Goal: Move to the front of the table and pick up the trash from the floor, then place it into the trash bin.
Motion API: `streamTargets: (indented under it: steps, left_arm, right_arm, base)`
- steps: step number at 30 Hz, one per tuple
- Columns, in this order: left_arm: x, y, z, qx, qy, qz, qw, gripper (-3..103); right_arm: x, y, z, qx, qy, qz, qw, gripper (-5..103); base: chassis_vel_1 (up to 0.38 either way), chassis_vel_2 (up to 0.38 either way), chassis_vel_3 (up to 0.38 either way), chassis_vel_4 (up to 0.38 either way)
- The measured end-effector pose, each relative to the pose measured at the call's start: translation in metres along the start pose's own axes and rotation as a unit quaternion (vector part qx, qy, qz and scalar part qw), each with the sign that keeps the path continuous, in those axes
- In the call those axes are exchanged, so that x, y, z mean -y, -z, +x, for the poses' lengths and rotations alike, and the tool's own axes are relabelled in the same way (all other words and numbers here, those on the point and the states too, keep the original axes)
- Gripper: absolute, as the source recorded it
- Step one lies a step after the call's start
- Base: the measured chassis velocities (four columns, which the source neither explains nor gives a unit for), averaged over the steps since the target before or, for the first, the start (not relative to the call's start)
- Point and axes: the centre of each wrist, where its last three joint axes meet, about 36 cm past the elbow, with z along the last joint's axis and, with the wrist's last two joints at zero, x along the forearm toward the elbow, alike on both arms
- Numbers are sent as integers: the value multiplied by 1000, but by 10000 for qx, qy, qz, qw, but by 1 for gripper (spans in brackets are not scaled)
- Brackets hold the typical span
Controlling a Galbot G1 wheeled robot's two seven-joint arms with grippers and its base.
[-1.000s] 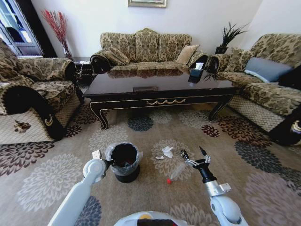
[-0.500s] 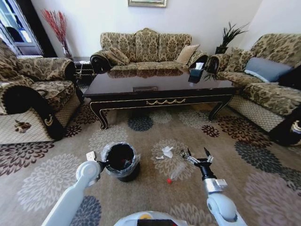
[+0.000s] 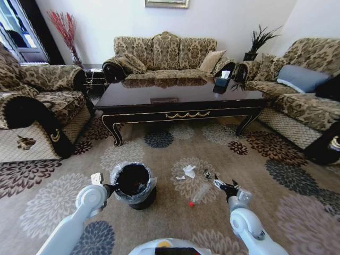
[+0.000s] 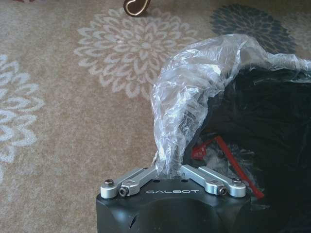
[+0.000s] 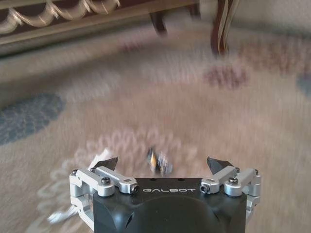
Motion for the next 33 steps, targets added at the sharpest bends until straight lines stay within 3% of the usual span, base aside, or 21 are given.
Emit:
streamTargets:
  steps: [3,7,16,24,33]
  left_arm:
    - [-5,-9,4,-6,36,-51,10000,0]
    - [-9,-15,8,-4,87,-80,9999,0]
    - [-10,-18,18,35,59,-91,9999,0]
    - [-11,-22,18,18,99,-97,9999,0]
    - [-11,-22,18,19,97,-76,9999,0]
  right_arm:
    - [-19,24,-17,-968,-282,-776,9919,100]
    - [-33,40,-38,-1474,-463,-1053,9824,100]
    - [-55,44,-82,-2136,-881,-950,9683,100]
    - [-101,25,-112,-2793,-1211,-959,9477,100]
    - [-109,0,-130,-2979,-1396,-946,9396,100]
  base:
    - [0,0,0,0]
    - [0,0,0,0]
    - [0,0,0,0]
    - [0,0,0,0]
    - [0,0,0,0]
